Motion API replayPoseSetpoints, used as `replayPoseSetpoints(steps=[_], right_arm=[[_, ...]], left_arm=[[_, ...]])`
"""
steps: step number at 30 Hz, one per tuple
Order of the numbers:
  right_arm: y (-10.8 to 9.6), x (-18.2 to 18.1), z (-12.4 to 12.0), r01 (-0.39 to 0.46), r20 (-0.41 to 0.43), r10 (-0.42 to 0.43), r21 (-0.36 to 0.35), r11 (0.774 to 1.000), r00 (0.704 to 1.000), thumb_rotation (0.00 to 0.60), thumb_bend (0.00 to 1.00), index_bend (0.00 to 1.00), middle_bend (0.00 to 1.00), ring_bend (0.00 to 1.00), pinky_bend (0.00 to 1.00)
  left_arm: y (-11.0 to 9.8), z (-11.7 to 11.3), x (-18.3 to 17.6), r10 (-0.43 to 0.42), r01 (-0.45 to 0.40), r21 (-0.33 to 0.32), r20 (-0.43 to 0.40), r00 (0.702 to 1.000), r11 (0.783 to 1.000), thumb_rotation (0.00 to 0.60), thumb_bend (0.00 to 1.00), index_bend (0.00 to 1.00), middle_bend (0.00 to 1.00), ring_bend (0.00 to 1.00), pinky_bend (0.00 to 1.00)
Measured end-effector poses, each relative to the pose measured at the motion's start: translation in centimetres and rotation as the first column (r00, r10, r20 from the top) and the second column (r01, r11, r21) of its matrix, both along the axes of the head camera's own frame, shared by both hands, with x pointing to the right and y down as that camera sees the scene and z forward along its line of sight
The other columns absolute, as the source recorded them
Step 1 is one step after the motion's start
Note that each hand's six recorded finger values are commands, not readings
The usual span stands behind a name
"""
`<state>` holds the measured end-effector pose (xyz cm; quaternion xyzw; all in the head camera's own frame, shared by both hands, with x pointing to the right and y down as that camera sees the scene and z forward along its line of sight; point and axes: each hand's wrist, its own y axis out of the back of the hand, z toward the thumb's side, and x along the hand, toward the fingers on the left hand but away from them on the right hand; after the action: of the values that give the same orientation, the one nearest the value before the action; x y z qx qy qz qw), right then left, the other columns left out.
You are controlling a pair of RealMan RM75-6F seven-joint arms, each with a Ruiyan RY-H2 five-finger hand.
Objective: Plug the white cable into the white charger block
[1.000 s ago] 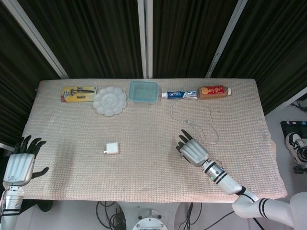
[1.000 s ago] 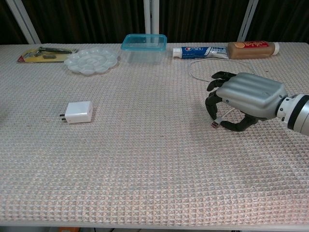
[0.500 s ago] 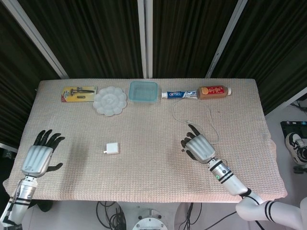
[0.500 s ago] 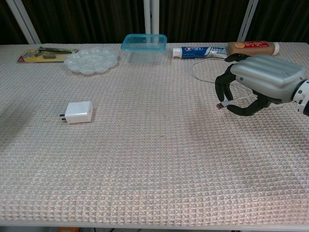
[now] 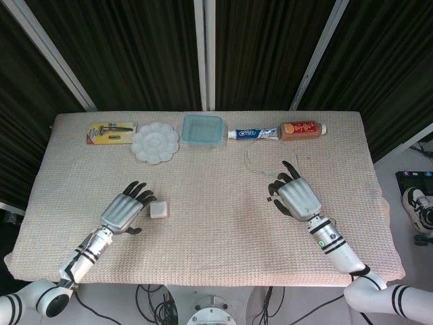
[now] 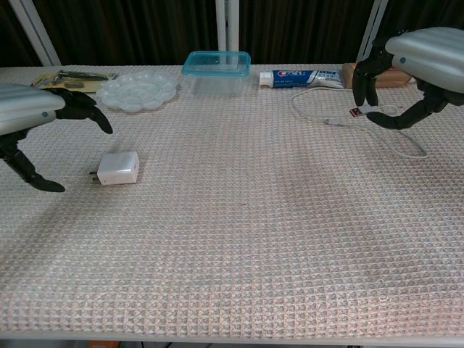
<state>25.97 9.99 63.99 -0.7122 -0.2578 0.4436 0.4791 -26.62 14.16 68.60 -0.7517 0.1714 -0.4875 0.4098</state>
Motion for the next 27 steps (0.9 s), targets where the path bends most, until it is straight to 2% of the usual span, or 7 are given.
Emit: replayPoseSetpoints(steps=[6, 8, 10, 14, 21, 27], right_arm=[[-0.9, 1.1, -1.8, -0.025, -0.01, 0.025, 0.038, 0.999, 1.0, 0.6, 0.33, 0.62, 0.53, 0.3, 0.08], [-1.0, 1.4, -2.1, -0.034, -0.012, 0.034, 0.04, 0.999, 0.999, 0.6, 0.33, 0.62, 0.53, 0.3, 0.08], [-1.0, 1.7, -2.2, -0.041, -0.011, 0.041, 0.039, 0.998, 0.999, 0.6, 0.33, 0.62, 0.53, 0.3, 0.08], [-0.8, 2.1, -2.1, -0.048, -0.01, 0.049, 0.032, 0.998, 0.999, 0.6, 0.33, 0.62, 0.53, 0.3, 0.08], [-0.5, 2.3, -1.9, -0.05, -0.002, 0.05, 0.02, 0.999, 0.999, 0.6, 0.33, 0.62, 0.52, 0.3, 0.08], [-0.3, 2.4, -2.0, -0.055, 0.009, 0.055, 0.016, 0.998, 0.998, 0.6, 0.33, 0.62, 0.52, 0.3, 0.08]], left_arm=[[-0.6, 2.3, 2.9, -0.016, 0.016, -0.014, 0.007, 1.0, 1.0, 0.596, 0.11, 0.24, 0.16, 0.01, 0.01], [-0.7, 2.8, 3.3, -0.021, 0.021, -0.01, 0.024, 0.999, 1.0, 0.56, 0.11, 0.26, 0.17, 0.02, 0.02], [-0.8, 3.1, 3.3, -0.028, 0.028, -0.006, 0.047, 0.999, 1.0, 0.518, 0.11, 0.27, 0.18, 0.03, 0.02], [-1.0, 3.7, 2.9, -0.062, 0.063, -0.008, 0.094, 0.994, 0.998, 0.481, 0.15, 0.29, 0.19, 0.03, 0.02], [-0.8, 3.9, 2.2, -0.113, 0.118, -0.048, 0.104, 0.988, 0.992, 0.395, 0.21, 0.29, 0.2, 0.03, 0.03], [-0.6, 3.8, 2.0, -0.116, 0.121, -0.048, 0.099, 0.988, 0.991, 0.389, 0.22, 0.31, 0.21, 0.03, 0.02]])
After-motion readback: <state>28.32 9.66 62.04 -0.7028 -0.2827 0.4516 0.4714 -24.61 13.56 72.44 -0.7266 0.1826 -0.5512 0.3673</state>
